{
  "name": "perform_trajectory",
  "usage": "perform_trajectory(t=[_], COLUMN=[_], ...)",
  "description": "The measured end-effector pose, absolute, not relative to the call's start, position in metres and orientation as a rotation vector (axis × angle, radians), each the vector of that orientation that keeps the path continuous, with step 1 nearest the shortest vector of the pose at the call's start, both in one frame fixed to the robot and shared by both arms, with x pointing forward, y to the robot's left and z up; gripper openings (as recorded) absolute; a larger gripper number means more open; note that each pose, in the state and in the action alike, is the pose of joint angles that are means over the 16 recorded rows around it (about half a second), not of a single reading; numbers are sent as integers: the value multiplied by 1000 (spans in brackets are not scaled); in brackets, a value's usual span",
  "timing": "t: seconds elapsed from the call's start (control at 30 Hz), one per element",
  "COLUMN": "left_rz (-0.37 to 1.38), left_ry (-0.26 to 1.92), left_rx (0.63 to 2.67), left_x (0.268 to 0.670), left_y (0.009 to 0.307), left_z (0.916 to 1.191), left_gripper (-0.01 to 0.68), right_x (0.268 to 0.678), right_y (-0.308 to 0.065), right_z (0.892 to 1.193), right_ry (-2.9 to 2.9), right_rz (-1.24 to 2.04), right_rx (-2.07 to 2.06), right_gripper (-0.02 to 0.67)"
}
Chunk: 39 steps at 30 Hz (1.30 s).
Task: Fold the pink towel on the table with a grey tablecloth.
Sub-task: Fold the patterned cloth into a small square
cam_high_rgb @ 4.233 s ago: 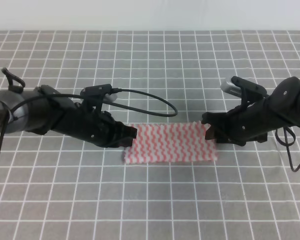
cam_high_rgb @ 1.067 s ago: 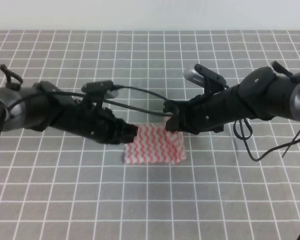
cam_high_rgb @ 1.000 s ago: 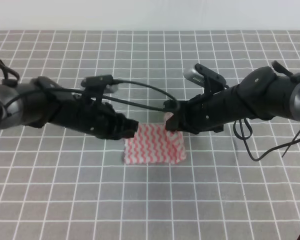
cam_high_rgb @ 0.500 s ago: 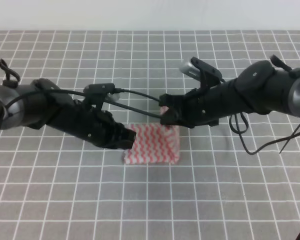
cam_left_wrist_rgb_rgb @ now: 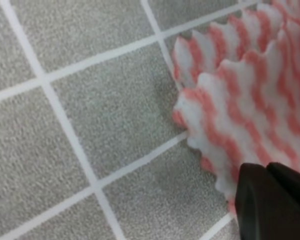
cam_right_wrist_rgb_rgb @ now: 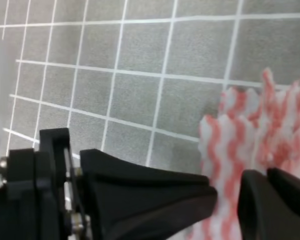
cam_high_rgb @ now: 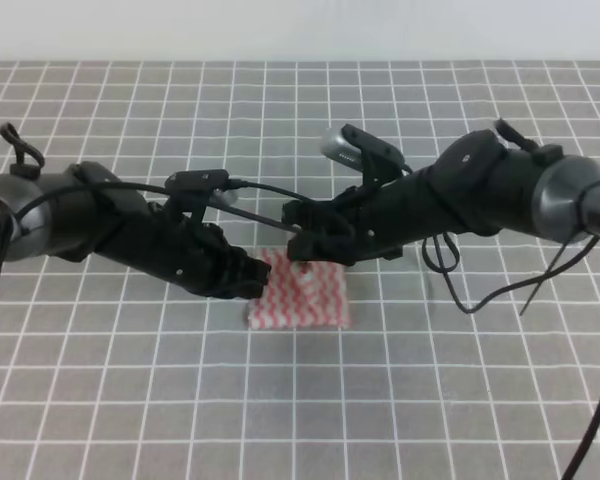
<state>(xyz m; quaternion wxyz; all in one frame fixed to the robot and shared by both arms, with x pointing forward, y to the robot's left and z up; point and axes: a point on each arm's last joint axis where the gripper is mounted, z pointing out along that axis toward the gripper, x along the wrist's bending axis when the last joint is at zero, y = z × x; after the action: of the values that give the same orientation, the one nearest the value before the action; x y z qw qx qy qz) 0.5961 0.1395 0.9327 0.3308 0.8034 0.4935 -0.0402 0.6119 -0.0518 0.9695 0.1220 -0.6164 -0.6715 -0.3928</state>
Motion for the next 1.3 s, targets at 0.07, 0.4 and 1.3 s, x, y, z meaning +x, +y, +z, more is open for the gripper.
perform_trajectory(t=[0.07, 0.4, 1.3], left_rz=[-107, -100, -64], left_ry=[1292, 1329, 1376], left_rx=[2099, 2057, 1991], left_x=[596, 600, 605], left_y=[140, 154, 174], left_z=[933, 942, 957], left_gripper=[-3, -2, -3], right_x=[613, 619, 616], right_y=[-48, -40, -28], right_z=[967, 955, 952], right_ry=[-1961, -1946, -1961], right_rz=[-1141, -1116, -1139], right_rx=[-1794, -1785, -1764], right_gripper=[-15, -15, -6])
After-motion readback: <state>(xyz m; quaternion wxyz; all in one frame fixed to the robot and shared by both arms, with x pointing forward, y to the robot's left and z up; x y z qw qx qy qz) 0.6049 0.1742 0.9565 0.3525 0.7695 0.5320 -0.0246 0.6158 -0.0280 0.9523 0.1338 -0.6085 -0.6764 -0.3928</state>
